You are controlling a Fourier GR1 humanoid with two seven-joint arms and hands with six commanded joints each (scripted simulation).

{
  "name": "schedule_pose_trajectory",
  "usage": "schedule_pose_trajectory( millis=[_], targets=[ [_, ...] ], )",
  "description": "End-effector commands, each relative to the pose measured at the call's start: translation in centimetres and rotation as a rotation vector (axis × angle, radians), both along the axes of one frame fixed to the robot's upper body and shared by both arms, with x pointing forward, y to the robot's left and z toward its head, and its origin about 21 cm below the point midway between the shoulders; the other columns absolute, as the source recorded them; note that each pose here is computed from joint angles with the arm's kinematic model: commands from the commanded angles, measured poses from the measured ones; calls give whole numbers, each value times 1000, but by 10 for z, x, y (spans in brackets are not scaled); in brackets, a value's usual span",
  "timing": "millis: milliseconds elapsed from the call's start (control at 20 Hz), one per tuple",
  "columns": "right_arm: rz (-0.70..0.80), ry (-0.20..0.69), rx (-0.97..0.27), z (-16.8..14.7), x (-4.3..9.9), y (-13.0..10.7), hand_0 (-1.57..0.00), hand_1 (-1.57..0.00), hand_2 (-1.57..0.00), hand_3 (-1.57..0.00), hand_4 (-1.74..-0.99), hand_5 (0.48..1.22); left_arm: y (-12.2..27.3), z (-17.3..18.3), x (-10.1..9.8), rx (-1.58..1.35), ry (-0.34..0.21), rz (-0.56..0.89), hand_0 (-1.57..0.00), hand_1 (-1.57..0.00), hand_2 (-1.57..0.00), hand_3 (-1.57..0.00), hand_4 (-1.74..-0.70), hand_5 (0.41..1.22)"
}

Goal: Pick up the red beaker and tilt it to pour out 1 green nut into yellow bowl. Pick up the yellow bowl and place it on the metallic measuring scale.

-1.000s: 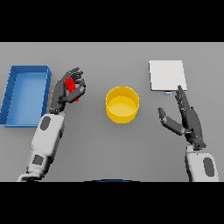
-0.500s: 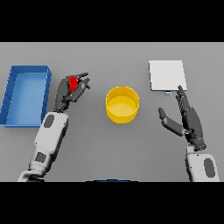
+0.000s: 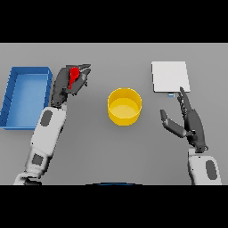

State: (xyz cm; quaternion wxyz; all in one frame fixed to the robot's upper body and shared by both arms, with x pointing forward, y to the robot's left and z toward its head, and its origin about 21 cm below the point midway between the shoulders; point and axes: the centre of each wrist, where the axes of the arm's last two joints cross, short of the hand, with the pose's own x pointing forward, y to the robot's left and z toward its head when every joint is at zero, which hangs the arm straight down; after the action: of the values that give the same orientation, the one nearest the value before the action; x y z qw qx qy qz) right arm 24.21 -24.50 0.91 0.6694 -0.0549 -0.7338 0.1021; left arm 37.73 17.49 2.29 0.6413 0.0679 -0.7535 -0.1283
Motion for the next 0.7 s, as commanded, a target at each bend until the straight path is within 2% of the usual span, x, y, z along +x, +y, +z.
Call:
schedule_pose_trajectory(
  millis=[0, 100, 350, 400, 650],
  targets=[
    [9, -8, -1, -2, -2, 2, 1, 1, 1, 1, -1285, 662, 4, 7, 1, 30, -4, -5, -1562, -1562, -1562, -1554, -1545, 1195],
    [9, -9, 2, 0, -1, -4, 1, 1, 1, 1, -1277, 664, 0, 17, 0, 122, -11, -24, -1565, -1565, -1565, -1560, -1616, 1174],
    [17, 10, -8, -4, -6, -1, 1, 1, 1, 1, -1277, 679, -15, 29, -4, 213, -17, -56, -1565, -1565, -1565, -1560, -1616, 1140],
    [22, 7, -4, -2, -4, 2, 1, 1, 1, 1, -1274, 683, -19, 32, -4, 256, -22, -63, -1566, -1566, -1566, -1562, -1641, 1131],
    [7, 9, 6, -1, -5, 0, 1, 1, 1, 1, -1276, 689, -33, 58, 2, 621, -76, -147, -1569, -1569, -1569, -1568, -1708, 1133]
  ],
)
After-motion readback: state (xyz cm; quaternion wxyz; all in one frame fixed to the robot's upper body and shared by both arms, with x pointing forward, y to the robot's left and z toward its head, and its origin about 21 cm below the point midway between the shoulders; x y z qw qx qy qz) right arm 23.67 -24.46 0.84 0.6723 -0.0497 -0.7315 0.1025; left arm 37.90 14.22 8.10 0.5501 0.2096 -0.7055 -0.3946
